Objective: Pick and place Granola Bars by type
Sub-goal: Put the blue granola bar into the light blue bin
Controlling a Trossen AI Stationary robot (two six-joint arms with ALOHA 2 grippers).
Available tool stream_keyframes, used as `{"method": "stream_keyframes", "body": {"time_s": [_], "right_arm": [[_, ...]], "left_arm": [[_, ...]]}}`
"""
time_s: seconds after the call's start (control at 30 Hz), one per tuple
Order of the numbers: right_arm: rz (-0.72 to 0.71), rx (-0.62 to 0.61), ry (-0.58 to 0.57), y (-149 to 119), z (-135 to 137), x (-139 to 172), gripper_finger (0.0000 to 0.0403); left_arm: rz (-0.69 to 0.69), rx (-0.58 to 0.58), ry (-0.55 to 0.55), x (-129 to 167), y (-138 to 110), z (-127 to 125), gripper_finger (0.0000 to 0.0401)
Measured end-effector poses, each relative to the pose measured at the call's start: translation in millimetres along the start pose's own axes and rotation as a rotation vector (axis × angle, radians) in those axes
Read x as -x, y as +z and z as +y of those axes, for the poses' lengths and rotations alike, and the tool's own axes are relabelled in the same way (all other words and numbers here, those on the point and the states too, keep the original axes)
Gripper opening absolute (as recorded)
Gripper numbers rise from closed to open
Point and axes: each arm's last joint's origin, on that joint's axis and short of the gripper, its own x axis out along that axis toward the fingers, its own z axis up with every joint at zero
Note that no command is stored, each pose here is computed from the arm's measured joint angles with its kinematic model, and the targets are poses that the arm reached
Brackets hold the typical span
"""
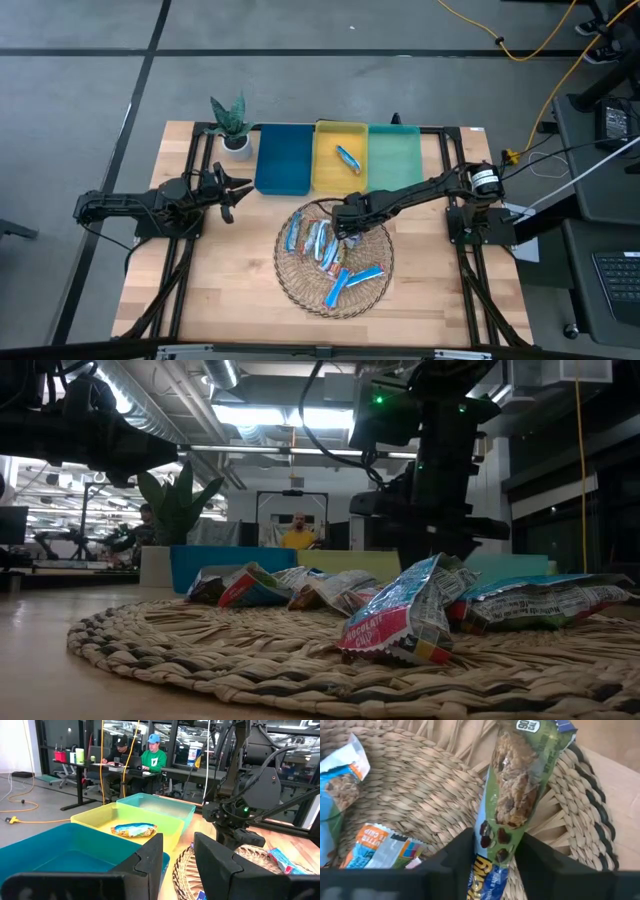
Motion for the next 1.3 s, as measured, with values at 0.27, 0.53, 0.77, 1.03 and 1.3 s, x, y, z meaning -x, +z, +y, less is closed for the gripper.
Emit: {"method": "stream_keyframes", "body": {"time_s": [0.27,0.53,0.77,1.03,1.3], "right_arm": [[-0.004,0.027,0.044,4,10,10,0.0084],[0.008,0.114,0.080,13,27,39,0.0076],[0.003,0.216,0.058,22,39,81,0.0076],[-0.113,0.324,0.051,38,48,151,0.0076],[-0.252,0.335,0.028,48,39,222,0.0076]], "left_arm": [[0.000,0.000,-0.001,0,0,0,0.0104],[0.000,0.000,-0.001,0,0,0,0.0104],[0.000,0.000,-0.001,0,0,0,0.0104],[0.000,0.000,-0.001,0,0,0,0.0104],[0.005,-0.001,-0.020,0,0,-1,0.0104]]}}
